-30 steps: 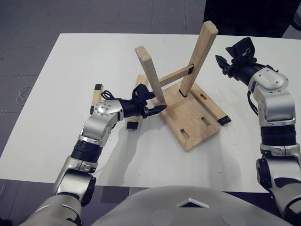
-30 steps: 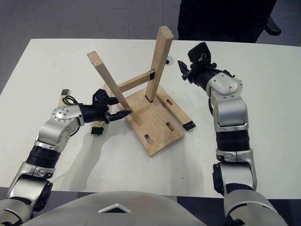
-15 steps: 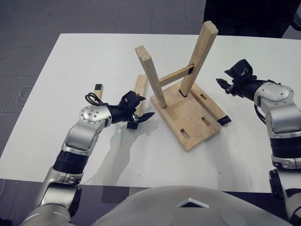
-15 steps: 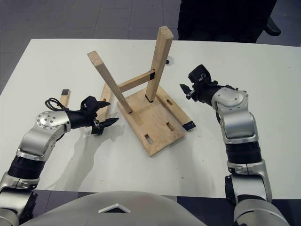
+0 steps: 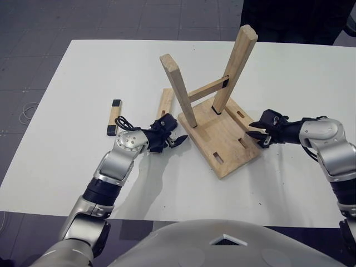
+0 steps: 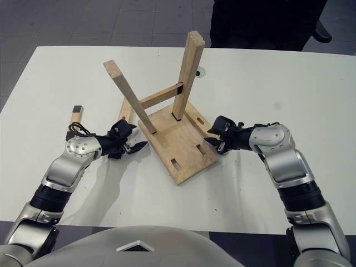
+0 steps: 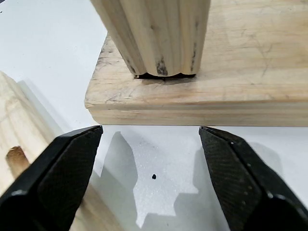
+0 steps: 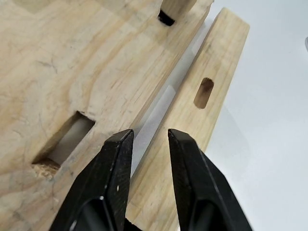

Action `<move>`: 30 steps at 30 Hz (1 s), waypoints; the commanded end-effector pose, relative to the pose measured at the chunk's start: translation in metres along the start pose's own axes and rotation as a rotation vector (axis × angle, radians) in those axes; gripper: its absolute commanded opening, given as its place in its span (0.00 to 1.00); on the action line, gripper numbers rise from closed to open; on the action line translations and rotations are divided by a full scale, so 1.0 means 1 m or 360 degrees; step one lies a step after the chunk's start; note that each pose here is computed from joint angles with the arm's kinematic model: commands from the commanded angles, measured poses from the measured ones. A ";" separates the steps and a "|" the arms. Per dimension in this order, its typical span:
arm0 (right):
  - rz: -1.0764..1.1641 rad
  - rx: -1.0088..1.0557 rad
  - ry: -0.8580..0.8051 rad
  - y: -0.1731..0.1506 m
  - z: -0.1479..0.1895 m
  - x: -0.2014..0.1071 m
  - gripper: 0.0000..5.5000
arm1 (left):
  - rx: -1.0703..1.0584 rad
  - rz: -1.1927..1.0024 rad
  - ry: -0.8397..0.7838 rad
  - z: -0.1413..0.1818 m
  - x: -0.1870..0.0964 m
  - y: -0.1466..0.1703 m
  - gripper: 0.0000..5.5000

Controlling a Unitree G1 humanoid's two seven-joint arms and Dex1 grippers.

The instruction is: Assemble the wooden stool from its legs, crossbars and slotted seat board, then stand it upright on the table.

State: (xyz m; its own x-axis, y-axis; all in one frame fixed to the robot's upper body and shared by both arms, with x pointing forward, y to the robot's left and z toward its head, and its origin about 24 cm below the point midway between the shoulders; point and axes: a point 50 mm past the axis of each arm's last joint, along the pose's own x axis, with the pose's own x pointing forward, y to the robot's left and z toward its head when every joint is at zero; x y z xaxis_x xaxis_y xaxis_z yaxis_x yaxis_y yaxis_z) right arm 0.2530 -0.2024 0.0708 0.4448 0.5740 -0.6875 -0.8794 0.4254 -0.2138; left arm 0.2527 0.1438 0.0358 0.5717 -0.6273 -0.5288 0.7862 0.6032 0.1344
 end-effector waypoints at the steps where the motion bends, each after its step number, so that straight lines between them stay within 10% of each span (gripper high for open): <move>1: 0.0044 -0.0034 0.0055 0.004 -0.011 0.004 0.24 | 0.0013 0.0054 -0.0025 0.008 0.007 0.007 0.68; 17: 0.0105 0.0018 -0.0130 0.018 0.016 0.015 0.24 | -0.0035 0.0197 -0.0112 0.023 0.046 0.038 0.68; 25: -0.0010 0.0072 -0.0085 0.010 0.008 0.010 0.24 | -0.0126 0.0628 -0.0293 0.037 -0.030 0.084 0.68; 30: -0.0067 0.0079 -0.0089 0.004 0.011 0.011 0.24 | -0.0423 0.0741 -0.1137 0.148 -0.068 0.114 0.68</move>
State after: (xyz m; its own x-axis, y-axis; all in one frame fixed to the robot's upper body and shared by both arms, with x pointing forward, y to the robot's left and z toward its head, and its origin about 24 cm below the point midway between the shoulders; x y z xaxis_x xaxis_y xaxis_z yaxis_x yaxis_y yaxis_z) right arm 0.2509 -0.1852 0.0654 0.4643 0.6087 -0.6434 -0.8656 0.4656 -0.1842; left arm 0.3282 0.2004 0.1602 0.9299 -0.3678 0.0020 0.3671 0.9286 0.0545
